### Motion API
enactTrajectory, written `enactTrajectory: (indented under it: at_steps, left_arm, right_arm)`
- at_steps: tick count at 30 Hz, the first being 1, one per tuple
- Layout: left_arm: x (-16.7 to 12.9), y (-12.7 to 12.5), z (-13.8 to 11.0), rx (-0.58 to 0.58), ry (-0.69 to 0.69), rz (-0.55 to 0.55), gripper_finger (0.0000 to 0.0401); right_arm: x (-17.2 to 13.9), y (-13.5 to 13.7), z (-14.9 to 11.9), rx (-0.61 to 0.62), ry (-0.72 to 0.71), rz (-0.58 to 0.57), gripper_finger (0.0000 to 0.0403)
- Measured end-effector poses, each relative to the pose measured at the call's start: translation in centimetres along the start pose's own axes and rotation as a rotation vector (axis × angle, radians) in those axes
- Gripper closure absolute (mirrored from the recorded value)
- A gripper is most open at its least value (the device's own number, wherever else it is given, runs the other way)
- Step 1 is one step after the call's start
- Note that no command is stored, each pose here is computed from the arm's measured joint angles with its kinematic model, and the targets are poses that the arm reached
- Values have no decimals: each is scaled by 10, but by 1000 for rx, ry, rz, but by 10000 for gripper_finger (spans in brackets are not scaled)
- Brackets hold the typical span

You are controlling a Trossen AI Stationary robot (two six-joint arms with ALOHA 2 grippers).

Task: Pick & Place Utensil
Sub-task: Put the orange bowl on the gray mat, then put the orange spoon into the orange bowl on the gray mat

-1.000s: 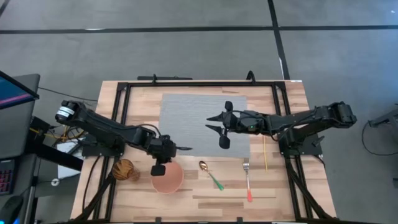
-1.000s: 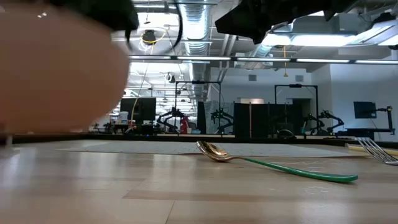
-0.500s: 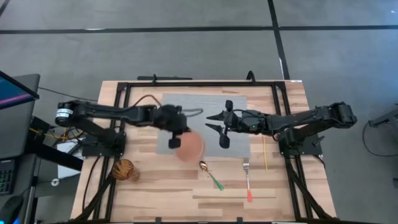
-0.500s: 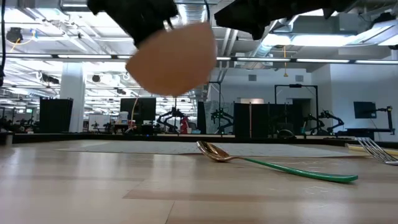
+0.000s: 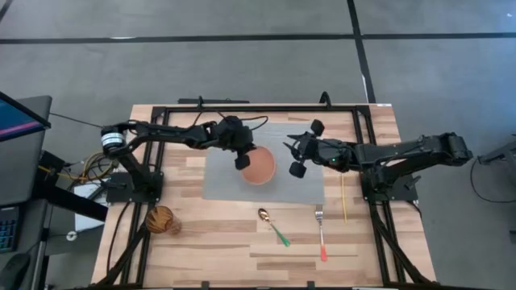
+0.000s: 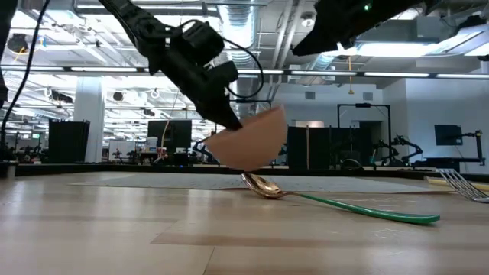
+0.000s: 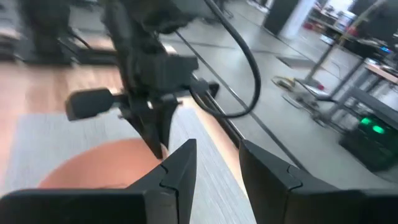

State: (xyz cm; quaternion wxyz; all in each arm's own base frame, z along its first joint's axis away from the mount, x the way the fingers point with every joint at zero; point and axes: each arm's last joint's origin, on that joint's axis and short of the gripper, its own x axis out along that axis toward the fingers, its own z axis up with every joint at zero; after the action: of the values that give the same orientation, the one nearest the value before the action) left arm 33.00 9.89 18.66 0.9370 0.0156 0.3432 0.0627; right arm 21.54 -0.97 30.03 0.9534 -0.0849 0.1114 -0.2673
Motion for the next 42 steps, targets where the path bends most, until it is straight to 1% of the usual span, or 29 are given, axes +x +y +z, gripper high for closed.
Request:
enactTrajectory:
  at_steps: [3,6,11,15,18,22,26,30,33,35,39,42]
  left_arm:
    - [9,5,-7,-17,25,5,374]
    - [17,6,-14,-30,58,6,375]
    - [18,8,-15,-33,66,47,378]
    - [11,10,-10,-36,44,82,354]
    - [6,9,-5,-40,23,84,333]
    - [3,10,-3,-40,11,86,311]
    - [3,9,-3,-40,16,85,297]
    - [0,4,0,-29,5,72,292]
    - [-10,-3,8,-15,-28,62,292]
    - [-23,-10,17,-5,-67,50,294]
    - [-66,-26,39,10,-193,26,295]
    - [-102,-37,47,28,-275,6,295]
  right_arm:
    - [2,1,-1,-2,7,4,288]
    - [2,1,-1,17,5,6,288]
    - [2,1,-1,67,5,8,288]
    - [2,1,-1,72,5,10,288]
    - [2,1,-1,103,8,10,288]
    - [2,1,-1,108,10,12,288]
    - [1,2,-1,107,10,17,288]
    - [0,4,-1,106,9,24,288]
    - [0,4,-1,106,9,24,288]
    - [1,4,-1,107,8,26,288]
    - [1,5,-2,103,11,70,288]
    - [2,9,-3,99,14,116,288]
